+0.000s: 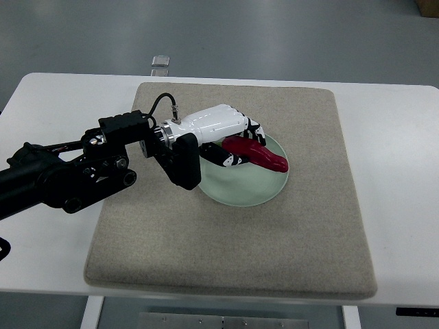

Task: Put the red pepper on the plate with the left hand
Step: 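Carry the held pepper with the left hand over the green plate, then open the left hand to release the pepper onto the plate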

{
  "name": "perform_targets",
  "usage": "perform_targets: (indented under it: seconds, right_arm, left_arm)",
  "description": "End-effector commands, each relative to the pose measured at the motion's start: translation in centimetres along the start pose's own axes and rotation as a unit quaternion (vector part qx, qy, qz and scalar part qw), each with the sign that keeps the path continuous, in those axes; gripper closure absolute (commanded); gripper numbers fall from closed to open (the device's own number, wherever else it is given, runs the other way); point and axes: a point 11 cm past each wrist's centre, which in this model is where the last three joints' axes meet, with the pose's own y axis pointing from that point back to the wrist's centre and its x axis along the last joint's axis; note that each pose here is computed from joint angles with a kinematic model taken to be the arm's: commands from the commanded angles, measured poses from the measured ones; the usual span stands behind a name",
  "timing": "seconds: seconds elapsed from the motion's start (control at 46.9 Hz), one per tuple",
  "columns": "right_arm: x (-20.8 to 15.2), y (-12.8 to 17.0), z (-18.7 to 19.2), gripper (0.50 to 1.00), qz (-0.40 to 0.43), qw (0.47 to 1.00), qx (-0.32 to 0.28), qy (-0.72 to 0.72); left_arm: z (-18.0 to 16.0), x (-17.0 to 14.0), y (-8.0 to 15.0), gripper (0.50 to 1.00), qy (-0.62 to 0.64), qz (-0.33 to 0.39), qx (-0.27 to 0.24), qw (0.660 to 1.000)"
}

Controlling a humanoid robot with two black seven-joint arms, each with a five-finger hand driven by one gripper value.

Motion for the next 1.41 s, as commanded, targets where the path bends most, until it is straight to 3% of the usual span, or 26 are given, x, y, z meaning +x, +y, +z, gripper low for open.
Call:
perform_targets:
  seconds: [0.0,0.554,0.64,0.725,0.832,0.917,1.151,1.386]
  right_arm:
    - [0.0,0.0,0.0,0.572,0.000,1.000,0.000,0.000]
    - [0.0,0.0,0.0,0.572,0.000,1.000,0.000,0.000]
    - [0.0,0.0,0.0,0.572,0.001,1.000,0.000,0.000]
    - [0.0,0.0,0.0,0.572,0.000,1.000,0.000,0.000]
    - [0.0,0.0,0.0,0.572,0.001,1.000,0.000,0.000]
    - [0.0,0.0,0.0,0.572,0.000,1.000,0.000,0.000]
    - [0.0,0.0,0.0,0.572,0.001,1.000,0.000,0.000]
    - [0.0,0.0,0.0,0.572,0.000,1.000,0.000,0.000]
  left_arm:
    - [-0.1,-0.1,0.1,1.000,-0.002,-0.003,0.001,1.000]
    - [-0.4,-0.5,0.1,1.000,-0.004,-0.006,0.006,1.000]
    - [-0.4,-0.5,0.1,0.898,-0.003,-0.005,0.007,1.000]
    - [-0.4,-0.4,0.2,0.738,-0.004,0.000,0.007,1.000]
    - [-0.4,-0.4,0.2,0.611,0.002,0.003,0.008,1.000]
    - [-0.4,-0.2,0.2,0.566,0.004,0.007,0.008,1.000]
    - [-0.6,0.1,0.3,0.510,0.018,0.024,0.013,0.999]
    - [-3.4,3.0,1.2,0.510,0.180,0.132,0.066,0.973]
